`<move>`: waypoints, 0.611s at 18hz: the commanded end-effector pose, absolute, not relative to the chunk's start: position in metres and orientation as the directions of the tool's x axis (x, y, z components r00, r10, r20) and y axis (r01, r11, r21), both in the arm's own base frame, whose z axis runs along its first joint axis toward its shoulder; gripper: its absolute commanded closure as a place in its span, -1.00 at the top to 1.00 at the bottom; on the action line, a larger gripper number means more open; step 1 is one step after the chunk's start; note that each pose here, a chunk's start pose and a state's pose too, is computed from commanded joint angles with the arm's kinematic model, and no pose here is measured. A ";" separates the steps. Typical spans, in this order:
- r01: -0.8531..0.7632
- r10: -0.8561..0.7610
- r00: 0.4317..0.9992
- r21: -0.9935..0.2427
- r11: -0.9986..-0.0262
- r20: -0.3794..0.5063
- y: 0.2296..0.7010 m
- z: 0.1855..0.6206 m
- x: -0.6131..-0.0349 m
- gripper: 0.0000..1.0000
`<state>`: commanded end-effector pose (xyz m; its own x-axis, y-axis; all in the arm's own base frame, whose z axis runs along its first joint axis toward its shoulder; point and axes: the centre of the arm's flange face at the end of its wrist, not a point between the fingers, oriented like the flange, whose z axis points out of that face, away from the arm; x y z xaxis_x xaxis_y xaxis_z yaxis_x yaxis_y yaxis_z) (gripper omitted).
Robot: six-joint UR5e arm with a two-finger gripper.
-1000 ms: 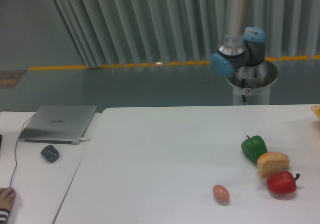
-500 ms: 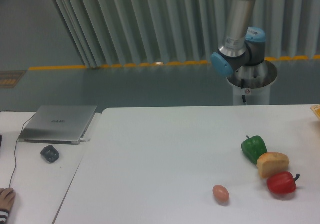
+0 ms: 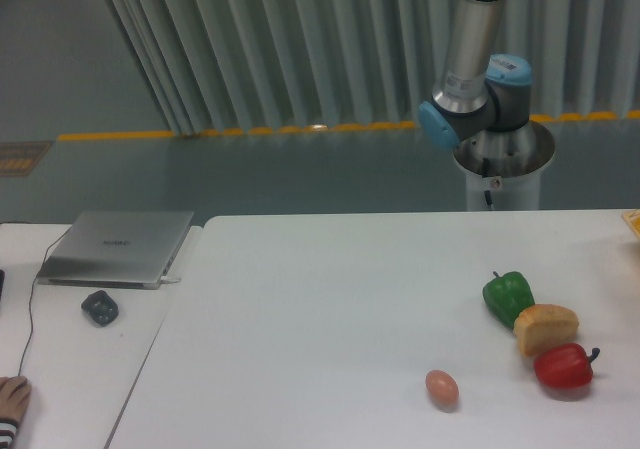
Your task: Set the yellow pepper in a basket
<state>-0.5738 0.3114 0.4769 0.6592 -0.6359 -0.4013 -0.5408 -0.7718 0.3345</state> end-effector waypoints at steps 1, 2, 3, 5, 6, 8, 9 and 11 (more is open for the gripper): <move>-0.537 -0.632 0.666 0.333 -0.775 -0.397 0.310 0.475 -0.573 1.00; -0.536 -0.629 0.670 0.330 -0.777 -0.393 0.309 0.472 -0.571 1.00; -0.533 -0.626 0.673 0.327 -0.780 -0.394 0.310 0.471 -0.570 1.00; -0.520 -0.605 0.695 0.309 -0.796 -0.389 0.310 0.462 -0.567 1.00; -0.519 -0.601 0.702 0.303 -0.799 -0.382 0.311 0.456 -0.565 1.00; -0.523 -0.602 0.702 0.299 -0.798 -0.380 0.313 0.454 -0.563 1.00; -0.523 -0.602 0.701 0.298 -0.798 -0.382 0.314 0.454 -0.564 1.00; -0.522 -0.601 0.702 0.298 -0.799 -0.382 0.313 0.453 -0.566 1.00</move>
